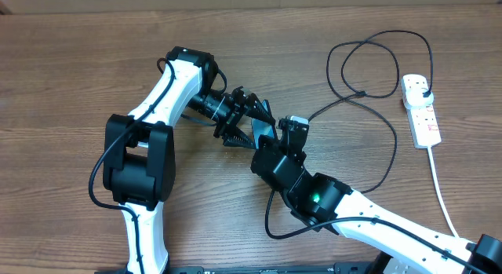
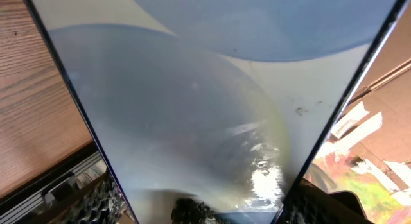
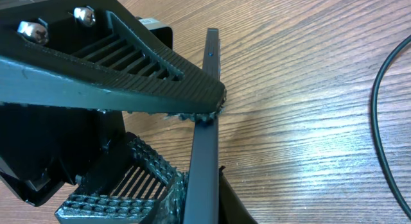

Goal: Plug charger to phone and switch on socket
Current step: 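Close the right gripper on the phone's edge beside the left gripper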

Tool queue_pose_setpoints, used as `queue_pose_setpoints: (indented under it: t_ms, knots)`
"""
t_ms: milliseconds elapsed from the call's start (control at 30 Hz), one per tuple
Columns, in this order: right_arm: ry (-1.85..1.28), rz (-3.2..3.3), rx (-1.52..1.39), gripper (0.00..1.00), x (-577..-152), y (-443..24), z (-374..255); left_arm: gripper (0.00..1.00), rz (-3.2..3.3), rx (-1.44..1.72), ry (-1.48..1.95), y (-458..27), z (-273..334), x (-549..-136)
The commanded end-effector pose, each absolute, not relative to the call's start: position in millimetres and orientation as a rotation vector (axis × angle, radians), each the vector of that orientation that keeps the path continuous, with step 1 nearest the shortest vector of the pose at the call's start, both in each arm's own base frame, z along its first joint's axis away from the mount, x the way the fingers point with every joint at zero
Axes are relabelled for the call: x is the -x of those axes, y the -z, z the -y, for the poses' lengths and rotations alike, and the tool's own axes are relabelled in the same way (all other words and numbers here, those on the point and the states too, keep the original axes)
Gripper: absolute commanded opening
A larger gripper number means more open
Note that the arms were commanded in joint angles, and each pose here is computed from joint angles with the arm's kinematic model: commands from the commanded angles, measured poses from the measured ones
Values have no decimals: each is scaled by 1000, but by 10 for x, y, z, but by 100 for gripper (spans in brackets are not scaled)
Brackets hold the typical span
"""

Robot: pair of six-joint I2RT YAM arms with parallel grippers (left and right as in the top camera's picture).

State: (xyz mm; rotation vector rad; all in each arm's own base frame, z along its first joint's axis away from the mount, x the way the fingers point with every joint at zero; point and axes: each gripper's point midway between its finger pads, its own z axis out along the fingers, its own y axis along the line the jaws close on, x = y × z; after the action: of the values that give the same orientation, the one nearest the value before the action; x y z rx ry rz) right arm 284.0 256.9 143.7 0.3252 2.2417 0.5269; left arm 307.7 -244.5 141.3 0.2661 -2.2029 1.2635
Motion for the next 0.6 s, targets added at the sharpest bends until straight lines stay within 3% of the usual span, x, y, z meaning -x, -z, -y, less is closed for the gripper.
queue_pose_setpoints:
  t_ms: [0, 233, 433, 467, 567]
  knots:
    - [-612, -2263, -293, 11, -2799, -1495, -2734, 74, 2179, -249, -1331, -1505, 2520, -3139]
    - [-606, -2268, -292, 7, -2793, -1483, -2726, 81, 2178, -250, -1331, -1505, 2520, -3138]
    - [-601, -2266, -286, 7, -2798, -1484, -2721, 93, 2178, -250, -1331, -1505, 2520, -3138]
    - [-596, -2264, -288, 7, -2806, -1485, -2711, 100, 2178, -250, -1331, -1505, 2520, -3138]
    - [-590, -2263, -293, 7, -2827, -1483, -2687, 100, 2172, -256, -1343, -1519, 2514, -3153]
